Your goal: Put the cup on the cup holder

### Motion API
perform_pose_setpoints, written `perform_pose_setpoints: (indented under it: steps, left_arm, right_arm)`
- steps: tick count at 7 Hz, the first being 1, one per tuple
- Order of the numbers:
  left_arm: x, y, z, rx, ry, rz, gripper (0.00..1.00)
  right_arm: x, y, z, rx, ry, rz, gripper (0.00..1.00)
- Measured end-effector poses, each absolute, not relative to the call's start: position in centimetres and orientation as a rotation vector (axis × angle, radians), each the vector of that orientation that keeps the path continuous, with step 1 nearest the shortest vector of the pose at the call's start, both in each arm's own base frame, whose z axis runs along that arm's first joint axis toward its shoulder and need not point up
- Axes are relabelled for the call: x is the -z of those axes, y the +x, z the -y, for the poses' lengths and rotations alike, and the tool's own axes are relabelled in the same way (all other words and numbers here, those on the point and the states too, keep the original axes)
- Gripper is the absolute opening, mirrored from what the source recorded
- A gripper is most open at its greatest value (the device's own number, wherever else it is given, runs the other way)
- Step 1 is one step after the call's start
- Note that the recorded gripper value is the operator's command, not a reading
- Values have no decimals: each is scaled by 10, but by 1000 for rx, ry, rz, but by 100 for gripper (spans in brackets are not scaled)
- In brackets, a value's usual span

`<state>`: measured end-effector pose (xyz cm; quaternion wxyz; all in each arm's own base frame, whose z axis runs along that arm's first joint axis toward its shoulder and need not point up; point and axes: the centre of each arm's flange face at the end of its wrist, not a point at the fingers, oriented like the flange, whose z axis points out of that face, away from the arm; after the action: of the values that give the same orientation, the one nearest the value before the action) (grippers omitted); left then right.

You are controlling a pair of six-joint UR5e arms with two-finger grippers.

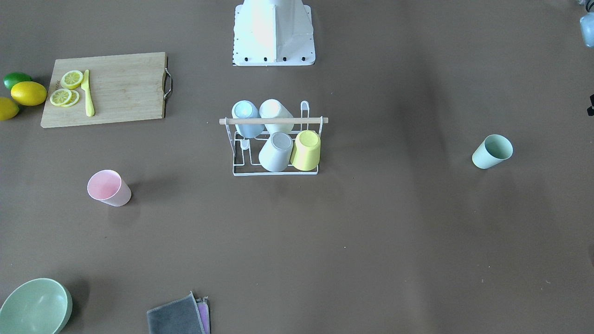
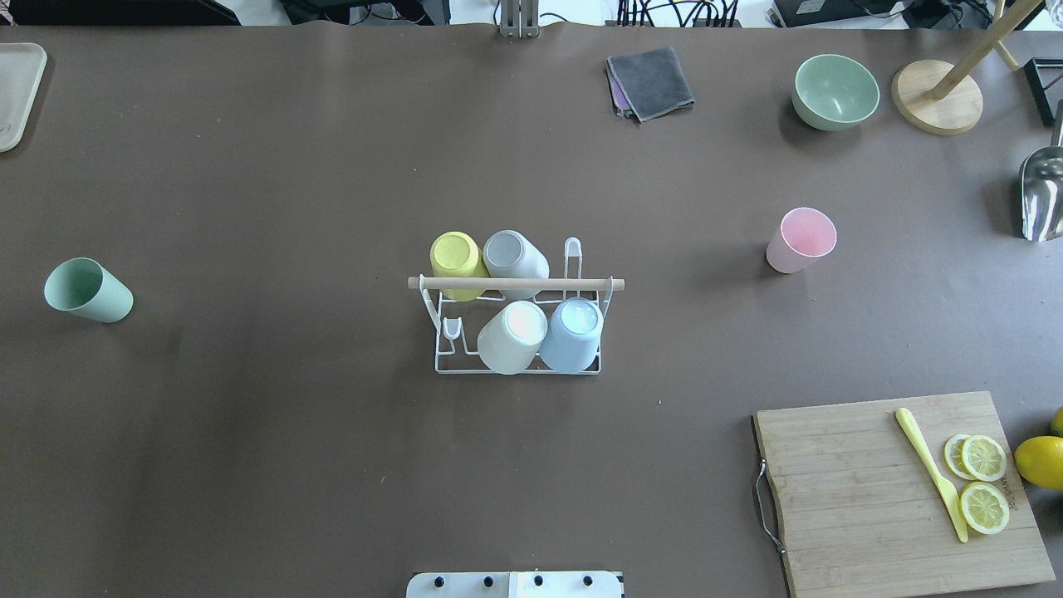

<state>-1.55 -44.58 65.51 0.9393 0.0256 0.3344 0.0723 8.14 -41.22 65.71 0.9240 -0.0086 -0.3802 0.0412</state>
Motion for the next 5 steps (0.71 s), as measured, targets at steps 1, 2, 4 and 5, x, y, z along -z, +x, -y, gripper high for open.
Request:
perform_pose_setpoints:
  steps: [1,2,4,5]
  left_arm:
    - [-655,-16,446,-148,54,-683,98]
    - [-654,-16,446,-148,55,-681,98]
    - [-655,-16,445,-147,55,-680,98]
    - [-655,-16,445,-147,55,-680,98]
  right_arm:
    - [-658,81,412,-86,-19,780,100]
    - [-659,82,413,-88,-23,779,100]
    - [-656,83,417,-84,-9,774,100]
    - [-645,87,427,-77,23,755,100]
